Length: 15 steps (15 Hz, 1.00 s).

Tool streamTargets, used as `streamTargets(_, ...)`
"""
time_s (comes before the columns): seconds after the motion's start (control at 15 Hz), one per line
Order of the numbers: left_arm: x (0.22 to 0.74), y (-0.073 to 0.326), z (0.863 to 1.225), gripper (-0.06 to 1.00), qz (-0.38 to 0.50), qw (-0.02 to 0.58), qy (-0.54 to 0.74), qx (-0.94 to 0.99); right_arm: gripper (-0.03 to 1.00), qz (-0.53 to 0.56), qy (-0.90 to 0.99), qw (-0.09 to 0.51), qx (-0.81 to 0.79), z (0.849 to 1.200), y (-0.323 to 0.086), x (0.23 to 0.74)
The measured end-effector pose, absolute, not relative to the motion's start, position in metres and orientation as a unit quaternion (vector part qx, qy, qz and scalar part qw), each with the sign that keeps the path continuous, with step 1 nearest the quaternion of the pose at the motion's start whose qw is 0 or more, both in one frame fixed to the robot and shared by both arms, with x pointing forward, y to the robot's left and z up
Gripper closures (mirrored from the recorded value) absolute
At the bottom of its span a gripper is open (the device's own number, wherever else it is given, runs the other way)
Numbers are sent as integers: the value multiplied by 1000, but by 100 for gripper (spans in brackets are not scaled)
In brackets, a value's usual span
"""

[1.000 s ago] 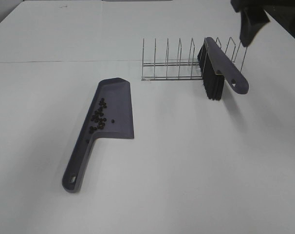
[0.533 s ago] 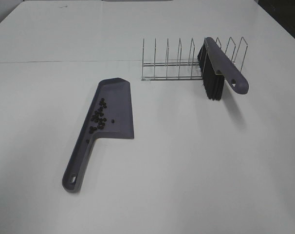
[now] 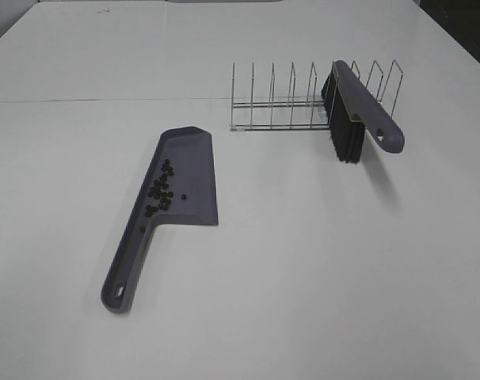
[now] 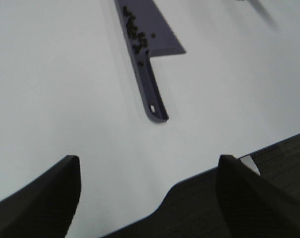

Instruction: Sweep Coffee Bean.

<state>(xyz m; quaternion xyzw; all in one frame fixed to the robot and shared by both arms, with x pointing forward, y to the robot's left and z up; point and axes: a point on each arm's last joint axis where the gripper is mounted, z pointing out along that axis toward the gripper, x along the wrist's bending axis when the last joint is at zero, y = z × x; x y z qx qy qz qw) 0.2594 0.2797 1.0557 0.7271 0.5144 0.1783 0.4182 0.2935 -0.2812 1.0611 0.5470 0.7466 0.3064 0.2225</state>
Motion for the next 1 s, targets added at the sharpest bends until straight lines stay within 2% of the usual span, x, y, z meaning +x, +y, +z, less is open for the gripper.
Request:
streamTargets(0.27,253,279,1055,23,195,425,464,753,23,381,748,240,487,1055,-285,260)
streamTargets(1.0,254,280,1054,23,207,417,456,759,23,379,759,240,471,1052,-284,256)
